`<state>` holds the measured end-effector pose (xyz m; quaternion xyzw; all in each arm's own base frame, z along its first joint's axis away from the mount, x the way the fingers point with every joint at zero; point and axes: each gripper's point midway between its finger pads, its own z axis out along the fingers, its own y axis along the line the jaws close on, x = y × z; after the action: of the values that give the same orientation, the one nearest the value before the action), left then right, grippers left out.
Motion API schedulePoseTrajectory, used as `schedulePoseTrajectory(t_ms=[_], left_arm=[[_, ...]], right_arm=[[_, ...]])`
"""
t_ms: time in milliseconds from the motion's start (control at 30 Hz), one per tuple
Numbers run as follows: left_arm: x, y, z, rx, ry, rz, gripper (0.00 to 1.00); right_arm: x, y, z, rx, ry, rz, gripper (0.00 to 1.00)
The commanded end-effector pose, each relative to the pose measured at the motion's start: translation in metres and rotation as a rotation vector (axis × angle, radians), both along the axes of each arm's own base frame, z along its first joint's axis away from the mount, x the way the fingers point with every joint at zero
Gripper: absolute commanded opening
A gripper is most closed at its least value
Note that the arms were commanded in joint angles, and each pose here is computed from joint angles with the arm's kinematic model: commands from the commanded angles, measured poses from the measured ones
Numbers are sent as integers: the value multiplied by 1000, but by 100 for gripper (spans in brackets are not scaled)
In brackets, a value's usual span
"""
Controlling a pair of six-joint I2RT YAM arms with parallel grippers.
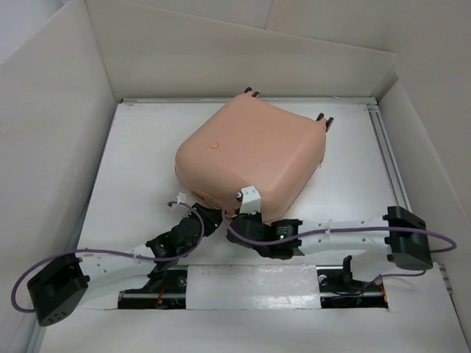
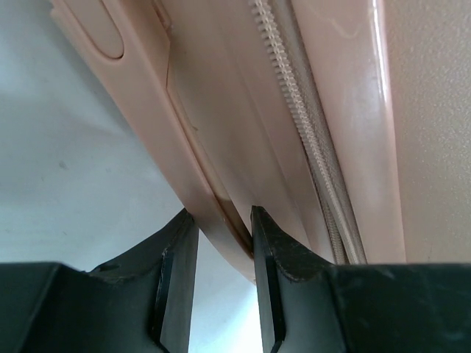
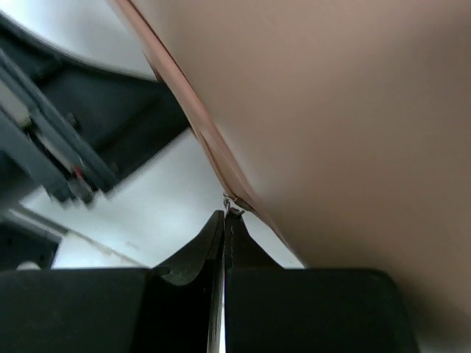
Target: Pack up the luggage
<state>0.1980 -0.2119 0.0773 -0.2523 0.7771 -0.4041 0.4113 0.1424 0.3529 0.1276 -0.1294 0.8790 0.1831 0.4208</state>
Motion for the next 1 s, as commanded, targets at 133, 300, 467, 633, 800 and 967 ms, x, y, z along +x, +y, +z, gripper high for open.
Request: schedulePoseTrajectory(t_ms=[133, 300, 467, 633, 800, 967], left_arm=[[-48, -45, 69, -243, -103, -292, 0], [-47, -37, 84, -175, -141, -283, 0], [-40, -23, 110, -102, -192, -240, 31], [-39, -6, 139, -26, -231, -218, 98], [-41, 15, 186, -70, -341, -176, 100], [-8, 40, 256, 35, -405, 38, 96]], right_arm=[[-4, 122, 151, 614, 5, 48, 4], [-19, 107, 164, 585, 15, 138, 39], [-34, 38, 184, 557, -3, 91, 69], [-11, -32, 204, 579, -57, 8, 79], [49, -119, 204, 484, -158, -258, 38], [112, -228, 184, 341, -225, -577, 2]])
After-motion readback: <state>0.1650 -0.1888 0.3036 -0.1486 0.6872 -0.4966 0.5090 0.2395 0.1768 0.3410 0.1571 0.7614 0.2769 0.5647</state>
